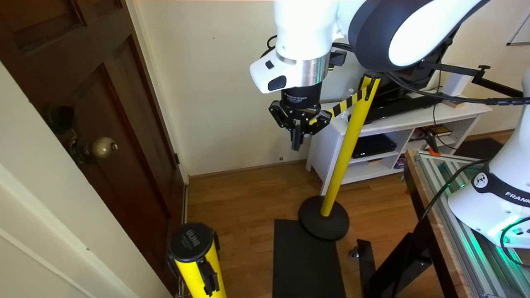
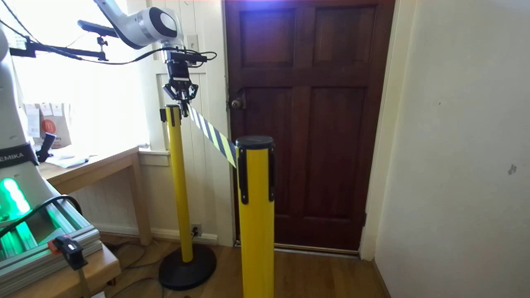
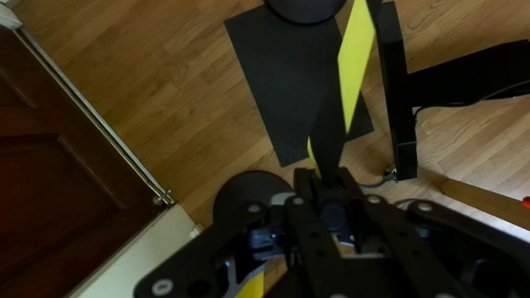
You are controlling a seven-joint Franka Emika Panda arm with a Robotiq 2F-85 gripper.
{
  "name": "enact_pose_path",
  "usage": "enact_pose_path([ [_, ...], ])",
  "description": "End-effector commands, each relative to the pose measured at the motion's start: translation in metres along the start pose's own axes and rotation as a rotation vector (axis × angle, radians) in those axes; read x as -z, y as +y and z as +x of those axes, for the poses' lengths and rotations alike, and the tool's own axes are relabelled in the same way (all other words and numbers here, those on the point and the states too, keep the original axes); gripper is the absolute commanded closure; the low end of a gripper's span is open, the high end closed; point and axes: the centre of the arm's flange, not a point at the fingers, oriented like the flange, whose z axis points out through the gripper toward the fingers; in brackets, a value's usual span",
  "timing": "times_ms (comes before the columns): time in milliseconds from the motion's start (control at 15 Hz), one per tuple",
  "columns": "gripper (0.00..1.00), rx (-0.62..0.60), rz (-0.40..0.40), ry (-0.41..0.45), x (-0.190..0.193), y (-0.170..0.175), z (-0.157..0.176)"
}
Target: Pull out the barrier belt from the yellow stand on the right and attach it to the stand on the left.
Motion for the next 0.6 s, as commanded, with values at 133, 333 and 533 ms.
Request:
enact_pose_path([
  [133,0.95,-0.051,0.018,0.026,0.015,0.047,0.056],
  [333,0.95,-0.076,-0.003,0.054,0.027,0.076,0.092],
  [533,0.95,-0.126,0.025,0.066,0.033,0.093,0.122],
])
